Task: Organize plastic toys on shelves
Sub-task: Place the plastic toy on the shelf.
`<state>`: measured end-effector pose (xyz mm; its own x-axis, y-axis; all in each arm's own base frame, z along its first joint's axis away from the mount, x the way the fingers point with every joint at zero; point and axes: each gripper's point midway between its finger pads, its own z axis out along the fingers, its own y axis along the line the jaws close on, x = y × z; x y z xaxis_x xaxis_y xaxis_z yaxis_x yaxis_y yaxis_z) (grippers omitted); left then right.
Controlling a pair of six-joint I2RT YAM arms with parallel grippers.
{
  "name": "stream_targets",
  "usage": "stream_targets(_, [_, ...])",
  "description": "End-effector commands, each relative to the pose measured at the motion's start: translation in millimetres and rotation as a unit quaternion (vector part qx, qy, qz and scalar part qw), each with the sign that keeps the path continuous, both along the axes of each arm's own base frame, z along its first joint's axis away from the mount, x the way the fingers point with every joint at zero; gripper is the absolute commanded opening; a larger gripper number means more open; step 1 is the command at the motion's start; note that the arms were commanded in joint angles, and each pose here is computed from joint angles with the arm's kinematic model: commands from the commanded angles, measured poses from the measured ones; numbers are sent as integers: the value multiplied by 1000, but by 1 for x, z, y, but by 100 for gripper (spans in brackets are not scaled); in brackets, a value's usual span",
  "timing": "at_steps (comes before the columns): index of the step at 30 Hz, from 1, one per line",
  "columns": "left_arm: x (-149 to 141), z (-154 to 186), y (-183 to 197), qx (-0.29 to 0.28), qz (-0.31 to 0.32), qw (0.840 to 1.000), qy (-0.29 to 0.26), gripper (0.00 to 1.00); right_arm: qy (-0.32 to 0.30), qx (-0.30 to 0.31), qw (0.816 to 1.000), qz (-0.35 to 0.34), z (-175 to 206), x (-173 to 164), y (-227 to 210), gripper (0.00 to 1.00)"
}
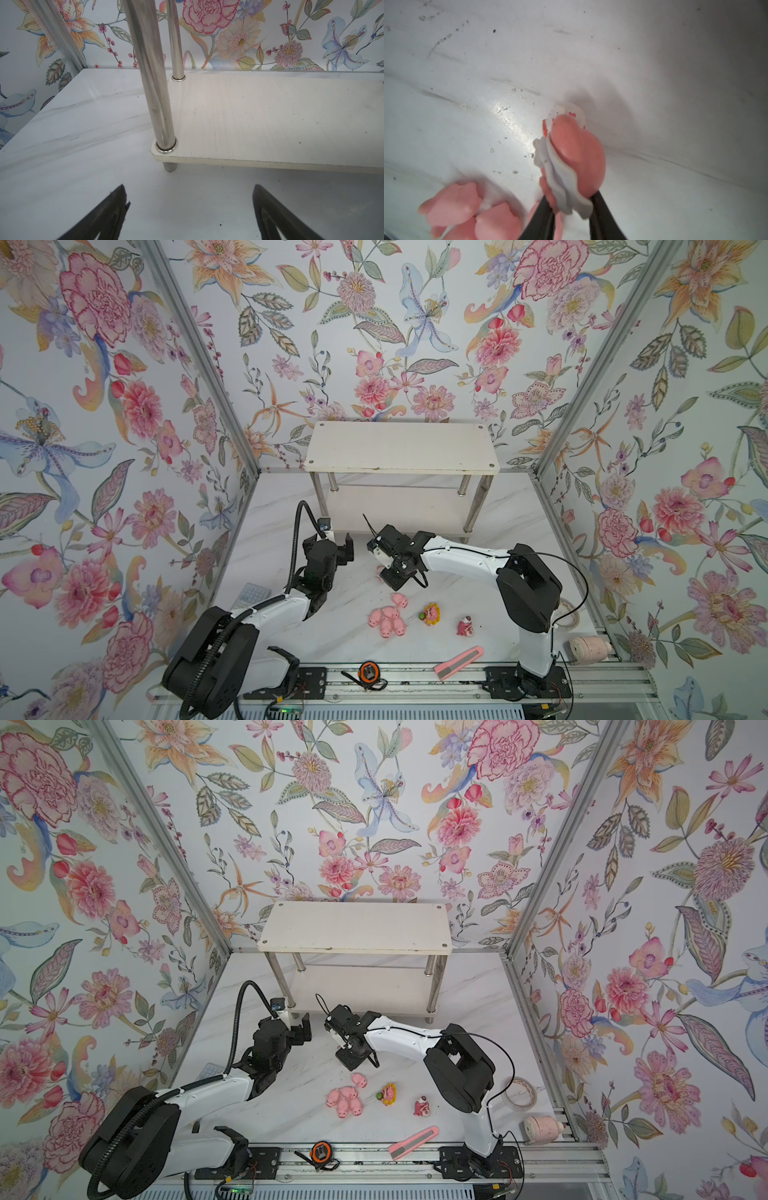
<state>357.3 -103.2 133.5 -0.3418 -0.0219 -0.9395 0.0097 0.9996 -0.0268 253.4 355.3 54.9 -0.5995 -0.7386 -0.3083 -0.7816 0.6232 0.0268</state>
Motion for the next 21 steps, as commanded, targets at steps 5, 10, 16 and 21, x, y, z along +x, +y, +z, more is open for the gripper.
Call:
stream_targets(5, [-3, -10, -2, 0, -6, 1000, 13, 96, -8, 3, 1000, 4, 10, 7, 6, 39])
stream_targets(10, [-6, -22, -4, -2, -14, 999, 29, 96, -2, 13, 1000, 3, 13, 7, 10, 42])
stream_targets(16, [-13, -26, -1, 0, -14, 999, 34, 96, 9, 54, 999, 1, 26, 7, 7, 64])
stream_targets(21, [-16, -22, 2, -1, -12, 1000, 28, 97, 8, 65, 998, 12, 24, 14, 8, 76])
